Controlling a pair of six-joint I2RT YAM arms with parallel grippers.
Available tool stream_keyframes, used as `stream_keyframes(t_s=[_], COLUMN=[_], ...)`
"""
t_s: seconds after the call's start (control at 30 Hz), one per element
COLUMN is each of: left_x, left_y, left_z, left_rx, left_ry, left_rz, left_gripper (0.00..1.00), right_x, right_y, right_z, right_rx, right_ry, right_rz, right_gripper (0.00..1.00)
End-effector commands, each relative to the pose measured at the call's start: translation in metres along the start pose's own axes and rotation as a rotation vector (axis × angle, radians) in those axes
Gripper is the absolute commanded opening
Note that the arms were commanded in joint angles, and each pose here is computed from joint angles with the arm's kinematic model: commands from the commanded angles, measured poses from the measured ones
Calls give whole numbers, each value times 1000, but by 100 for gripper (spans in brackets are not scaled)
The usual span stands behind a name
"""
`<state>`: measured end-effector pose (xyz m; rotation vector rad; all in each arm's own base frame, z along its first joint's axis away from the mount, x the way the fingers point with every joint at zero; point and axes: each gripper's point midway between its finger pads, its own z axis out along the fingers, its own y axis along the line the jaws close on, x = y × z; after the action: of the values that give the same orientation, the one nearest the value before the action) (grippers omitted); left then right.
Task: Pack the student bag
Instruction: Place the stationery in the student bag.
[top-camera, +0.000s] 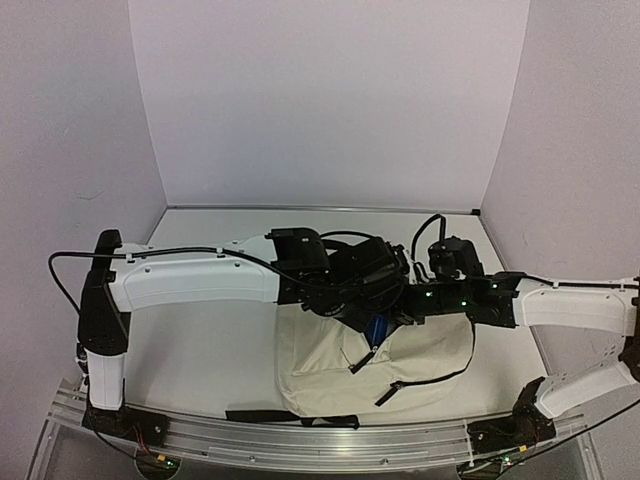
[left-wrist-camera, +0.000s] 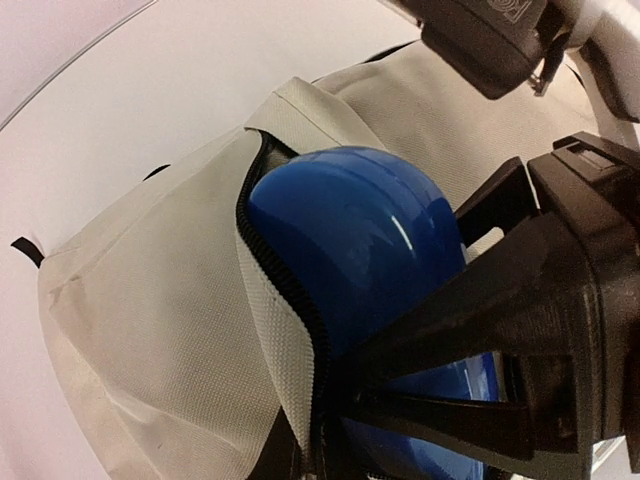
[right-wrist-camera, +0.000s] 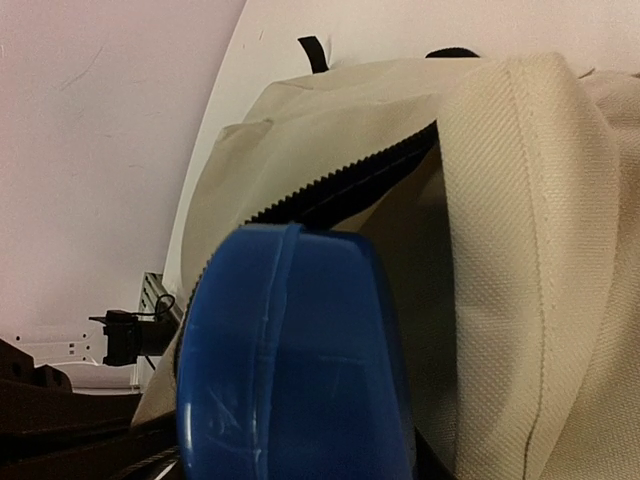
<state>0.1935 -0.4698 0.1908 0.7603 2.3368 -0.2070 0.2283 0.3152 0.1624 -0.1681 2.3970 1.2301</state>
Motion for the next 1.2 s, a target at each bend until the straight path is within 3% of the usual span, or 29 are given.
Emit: stream_keyframes(t_s=[0.0, 0.07, 0.27, 0.47, 0.87, 1.17], left_x=[-53, -54, -50, -48, -46, -50], left_y=[22, 22, 23, 23, 23, 23], left_z=[-37, -37, -36, -36, -38, -39], left_rx=[4, 12, 17, 28, 41, 53], left_ry=[-189, -194, -182, -177, -186, -205], left_rz=[-97, -101, -101, -98, -86, -82], left_gripper=[0, 0, 0, 0, 0, 0], right_x=[38, 39, 0, -27, -17, -8], right_y=[24, 20, 18, 29, 2, -2], right_z=[9, 11, -20, -53, -47, -9], right_rx=[-73, -43, 124, 190, 265, 205], right_ry=[180, 183, 24, -89, -90, -27], right_rz=[24, 24, -42, -74, -21, -24], right_gripper=[33, 38, 73, 83, 59, 45])
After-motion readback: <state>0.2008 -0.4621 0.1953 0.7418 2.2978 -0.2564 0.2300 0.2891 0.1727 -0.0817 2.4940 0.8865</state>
